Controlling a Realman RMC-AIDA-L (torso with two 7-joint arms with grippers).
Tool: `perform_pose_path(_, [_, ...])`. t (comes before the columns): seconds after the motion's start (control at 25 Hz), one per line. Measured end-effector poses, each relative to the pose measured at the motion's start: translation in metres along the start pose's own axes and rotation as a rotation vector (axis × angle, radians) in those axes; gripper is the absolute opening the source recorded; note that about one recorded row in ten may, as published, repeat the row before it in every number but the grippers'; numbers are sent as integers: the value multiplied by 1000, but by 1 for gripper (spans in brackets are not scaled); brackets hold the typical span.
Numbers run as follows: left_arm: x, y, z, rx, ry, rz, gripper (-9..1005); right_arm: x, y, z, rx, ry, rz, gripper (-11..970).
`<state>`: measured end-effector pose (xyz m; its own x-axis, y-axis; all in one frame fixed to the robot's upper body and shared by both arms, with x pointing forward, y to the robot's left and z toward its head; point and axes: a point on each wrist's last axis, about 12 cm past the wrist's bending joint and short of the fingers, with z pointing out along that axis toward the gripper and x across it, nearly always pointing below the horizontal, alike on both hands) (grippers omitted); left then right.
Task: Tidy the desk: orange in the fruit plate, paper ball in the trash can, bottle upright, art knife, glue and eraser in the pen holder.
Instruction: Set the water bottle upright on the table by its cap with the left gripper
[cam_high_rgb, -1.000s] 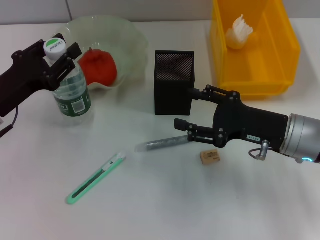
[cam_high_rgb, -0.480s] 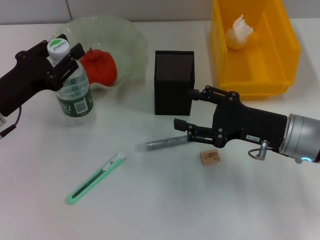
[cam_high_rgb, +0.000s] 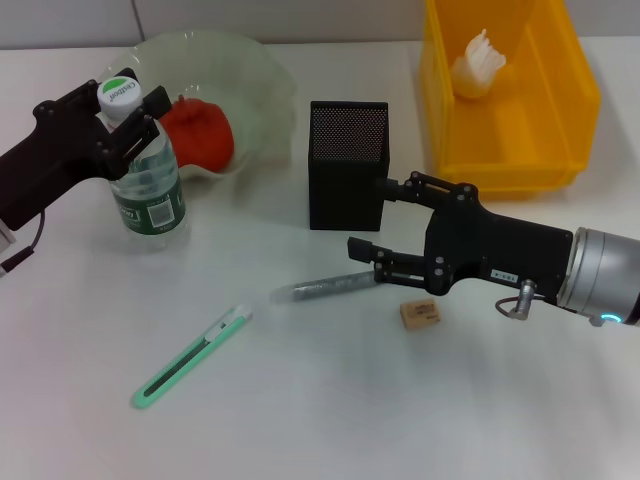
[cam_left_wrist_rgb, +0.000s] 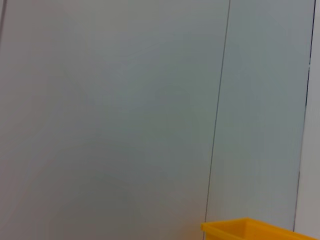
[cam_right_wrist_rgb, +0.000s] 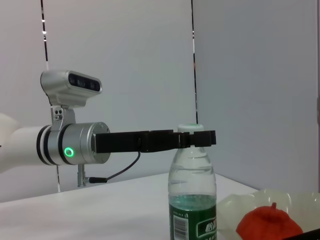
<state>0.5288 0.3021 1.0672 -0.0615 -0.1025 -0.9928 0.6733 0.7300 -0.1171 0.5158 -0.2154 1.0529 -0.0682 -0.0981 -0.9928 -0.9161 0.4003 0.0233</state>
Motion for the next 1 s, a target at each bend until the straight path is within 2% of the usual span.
perform_pose_path(0.8, [0, 0, 2, 3, 7, 38, 446, -1, -1, 2, -6, -1, -5, 767])
perform_pose_path(1.0, [-1, 0, 2, 5, 1, 39, 506, -2, -1, 2, -7, -1, -6, 768])
